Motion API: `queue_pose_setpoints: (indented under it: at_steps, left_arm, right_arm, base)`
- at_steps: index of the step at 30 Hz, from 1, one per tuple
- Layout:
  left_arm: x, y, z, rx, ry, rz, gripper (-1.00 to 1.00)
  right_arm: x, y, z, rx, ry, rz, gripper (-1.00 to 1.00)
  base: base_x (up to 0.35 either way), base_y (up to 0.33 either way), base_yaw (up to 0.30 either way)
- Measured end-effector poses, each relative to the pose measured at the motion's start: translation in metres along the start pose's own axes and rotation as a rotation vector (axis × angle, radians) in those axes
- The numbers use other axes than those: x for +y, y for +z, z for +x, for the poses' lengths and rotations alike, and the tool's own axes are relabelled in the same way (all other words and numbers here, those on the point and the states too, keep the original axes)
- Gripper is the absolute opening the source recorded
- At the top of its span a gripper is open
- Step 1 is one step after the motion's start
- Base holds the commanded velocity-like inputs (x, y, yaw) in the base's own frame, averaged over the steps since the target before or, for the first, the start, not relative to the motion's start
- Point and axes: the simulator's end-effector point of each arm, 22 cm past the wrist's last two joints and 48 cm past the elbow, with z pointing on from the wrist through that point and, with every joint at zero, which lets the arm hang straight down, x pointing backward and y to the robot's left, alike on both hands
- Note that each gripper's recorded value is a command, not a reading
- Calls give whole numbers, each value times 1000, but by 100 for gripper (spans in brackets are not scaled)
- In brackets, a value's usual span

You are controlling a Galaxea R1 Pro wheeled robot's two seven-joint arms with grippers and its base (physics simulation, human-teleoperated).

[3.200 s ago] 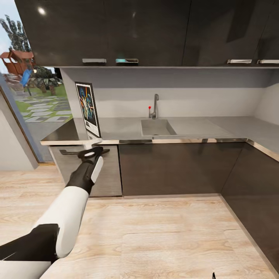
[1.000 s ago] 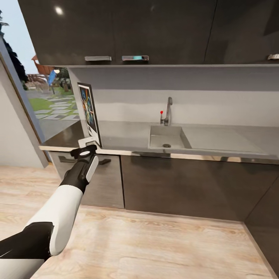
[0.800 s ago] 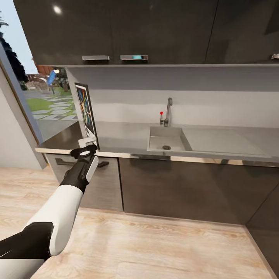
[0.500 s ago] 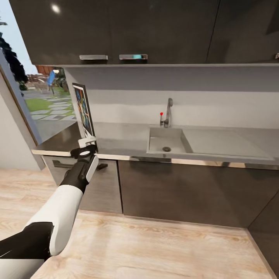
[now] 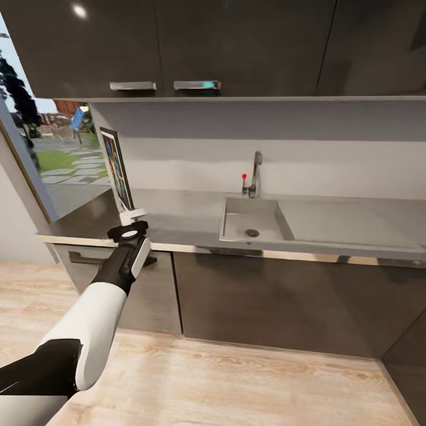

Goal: Pick up the poster from the kitchen countertop and hang it on one of the wall nails in the kitchen.

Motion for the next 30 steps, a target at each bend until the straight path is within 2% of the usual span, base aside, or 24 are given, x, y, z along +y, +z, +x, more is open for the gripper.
queue_pose_setpoints:
  at_steps: [8, 15, 24, 30]
  left_arm:
    - [0, 0, 0, 0, 0, 0, 100]
    - [0, 0, 0, 0, 0, 0, 100]
    - [1, 0, 0, -1, -1, -1, 100]
    - [1, 0, -1, -2, -2, -2, 100]
  right_arm:
    - [0, 0, 1, 2, 0, 0, 100]
    - [0, 0, 1, 3, 0, 0, 100]
    - [0, 0, 1, 3, -1, 0, 100]
    - [0, 0, 1, 3, -1, 0, 100]
  base:
    - [52, -25, 0]
    - [235, -2, 0]
    - [69, 0, 0]
    - [214, 0, 0]
